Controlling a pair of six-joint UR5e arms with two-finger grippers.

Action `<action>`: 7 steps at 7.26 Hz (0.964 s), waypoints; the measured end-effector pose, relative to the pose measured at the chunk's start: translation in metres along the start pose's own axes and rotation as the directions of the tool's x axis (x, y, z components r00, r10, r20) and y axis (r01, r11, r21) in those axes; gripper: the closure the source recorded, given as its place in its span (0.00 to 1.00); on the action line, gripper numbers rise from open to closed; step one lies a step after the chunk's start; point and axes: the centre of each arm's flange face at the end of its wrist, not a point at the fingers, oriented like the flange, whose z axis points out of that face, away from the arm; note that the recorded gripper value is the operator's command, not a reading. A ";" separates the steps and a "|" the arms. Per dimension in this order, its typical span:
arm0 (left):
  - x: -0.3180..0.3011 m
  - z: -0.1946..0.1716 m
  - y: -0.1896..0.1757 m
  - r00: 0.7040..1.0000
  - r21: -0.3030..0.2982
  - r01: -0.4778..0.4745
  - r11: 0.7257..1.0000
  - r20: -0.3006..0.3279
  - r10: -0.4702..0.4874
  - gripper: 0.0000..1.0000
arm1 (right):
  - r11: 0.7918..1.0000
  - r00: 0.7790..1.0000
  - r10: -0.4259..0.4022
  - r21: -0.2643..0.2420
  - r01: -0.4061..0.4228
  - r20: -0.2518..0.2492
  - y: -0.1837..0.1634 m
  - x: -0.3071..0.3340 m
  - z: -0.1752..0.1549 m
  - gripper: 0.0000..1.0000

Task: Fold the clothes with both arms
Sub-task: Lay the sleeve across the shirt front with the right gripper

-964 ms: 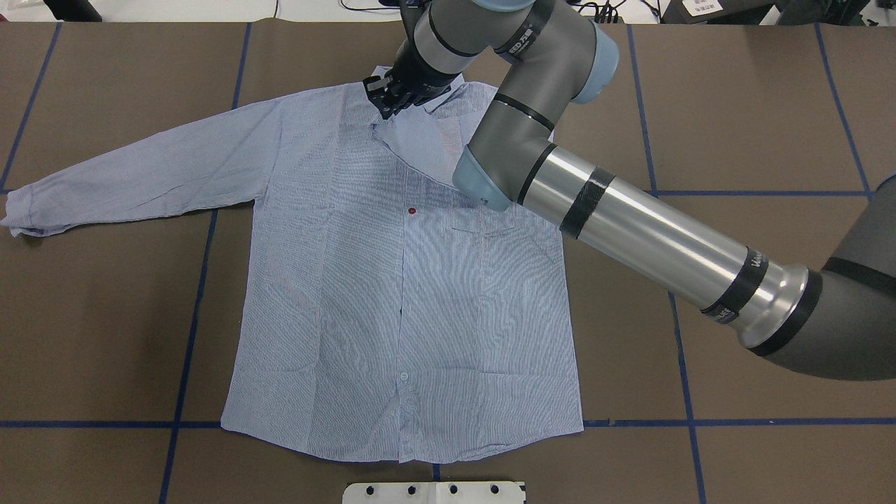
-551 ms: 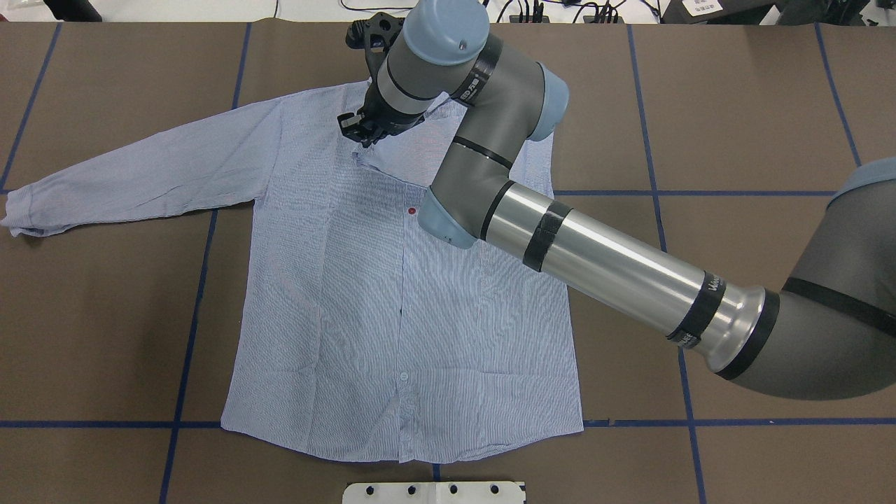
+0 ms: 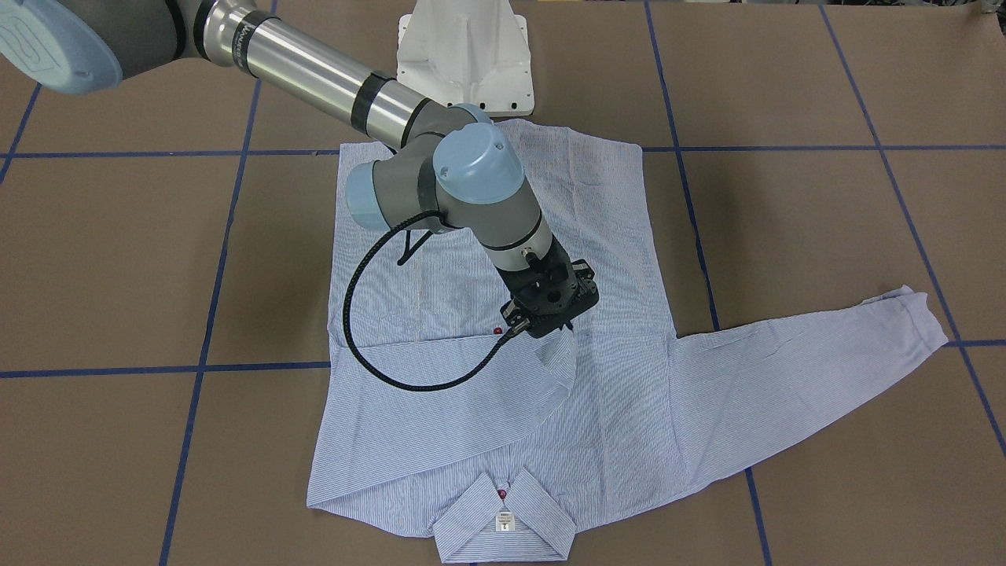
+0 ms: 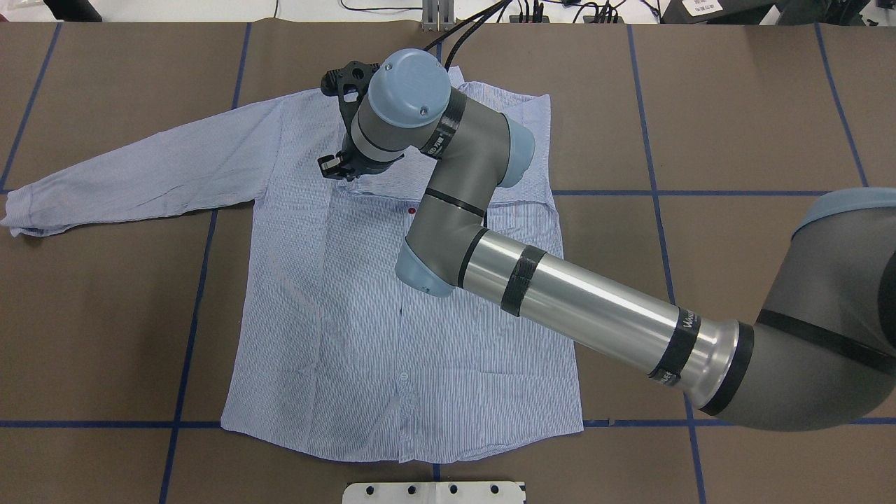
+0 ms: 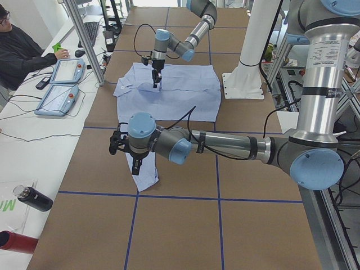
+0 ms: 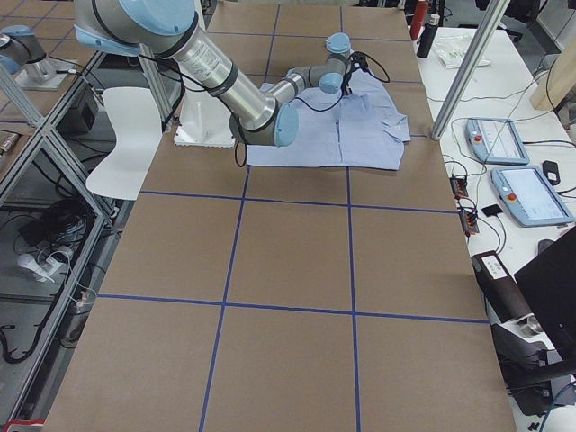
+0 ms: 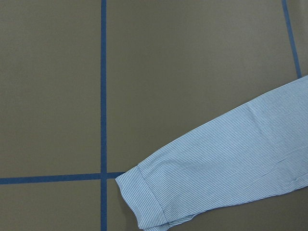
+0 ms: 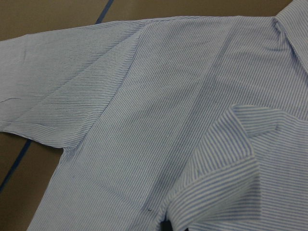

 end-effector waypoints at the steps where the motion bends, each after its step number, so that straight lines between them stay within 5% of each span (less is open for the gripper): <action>1: 0.001 0.000 0.000 1.000 0.001 0.004 1.000 -0.001 -0.004 0.01 | 1.000 1.000 -0.005 0.013 0.005 -0.009 0.004 -0.006 0.003 0.03; 7: 0.003 -0.001 -0.001 1.000 0.008 0.026 1.000 -0.005 -0.026 0.01 | 0.999 0.998 0.036 0.036 -0.034 -0.050 0.006 -0.018 0.010 0.02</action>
